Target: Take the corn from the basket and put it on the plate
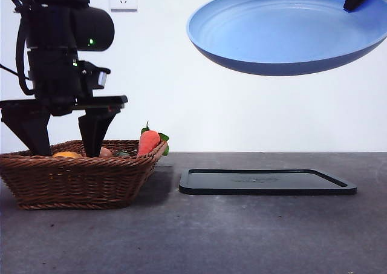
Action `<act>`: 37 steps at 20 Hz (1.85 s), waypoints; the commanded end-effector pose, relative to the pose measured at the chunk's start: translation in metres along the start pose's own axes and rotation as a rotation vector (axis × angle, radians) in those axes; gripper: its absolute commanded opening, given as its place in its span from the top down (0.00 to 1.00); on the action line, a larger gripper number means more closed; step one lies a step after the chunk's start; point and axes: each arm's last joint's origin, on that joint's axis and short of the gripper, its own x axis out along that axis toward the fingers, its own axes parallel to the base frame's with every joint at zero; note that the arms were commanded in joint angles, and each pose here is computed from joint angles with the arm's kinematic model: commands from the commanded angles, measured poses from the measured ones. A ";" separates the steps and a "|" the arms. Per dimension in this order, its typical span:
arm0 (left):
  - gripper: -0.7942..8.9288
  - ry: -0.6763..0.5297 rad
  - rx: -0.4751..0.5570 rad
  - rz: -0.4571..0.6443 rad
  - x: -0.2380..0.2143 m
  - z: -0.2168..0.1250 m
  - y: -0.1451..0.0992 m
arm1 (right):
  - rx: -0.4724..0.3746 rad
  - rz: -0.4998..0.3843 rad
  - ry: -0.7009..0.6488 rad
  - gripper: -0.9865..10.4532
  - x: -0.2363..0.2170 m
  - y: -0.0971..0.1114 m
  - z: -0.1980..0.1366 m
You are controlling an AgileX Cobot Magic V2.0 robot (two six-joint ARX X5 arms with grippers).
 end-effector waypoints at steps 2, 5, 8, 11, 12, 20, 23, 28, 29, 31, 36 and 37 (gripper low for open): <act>0.59 0.012 0.006 0.005 0.008 0.004 -0.006 | -0.004 0.005 -0.031 0.91 -0.004 0.002 0.006; 0.73 0.017 -0.008 0.005 0.008 0.003 -0.007 | -0.007 0.005 -0.032 0.91 -0.004 0.002 0.006; 0.83 0.034 -0.014 0.009 0.005 0.001 -0.006 | -0.007 0.005 -0.031 0.91 -0.004 0.002 0.006; 0.83 0.029 -0.014 0.008 -0.014 -0.004 -0.004 | -0.006 0.005 -0.031 0.91 -0.004 0.002 0.006; 0.83 0.000 -0.015 0.000 -0.026 -0.006 -0.003 | -0.001 0.005 -0.029 0.91 -0.003 0.001 0.006; 0.83 -0.434 0.142 -0.267 -0.165 -0.063 -0.039 | 0.185 0.099 0.137 0.91 0.070 -0.018 0.017; 0.83 -0.449 0.227 -0.317 -0.170 -0.072 -0.058 | 0.202 0.164 0.240 0.91 0.109 -0.014 0.015; 0.83 -0.338 0.356 -0.299 -0.136 -0.068 -0.093 | 0.245 0.227 0.288 0.91 0.137 -0.009 0.013; 0.83 -0.316 0.372 -0.290 -0.126 -0.065 -0.099 | 0.248 0.230 0.291 0.91 0.138 -0.010 0.013; 0.83 -0.285 0.395 -0.284 -0.106 -0.060 -0.114 | 0.253 0.237 0.292 0.91 0.138 -0.009 0.013; 0.80 -0.255 0.439 -0.286 -0.086 -0.060 -0.133 | 0.259 0.242 0.301 0.91 0.137 -0.009 0.012; 0.78 -0.260 0.443 -0.290 -0.086 -0.060 -0.134 | 0.259 0.243 0.301 0.91 0.137 -0.009 0.012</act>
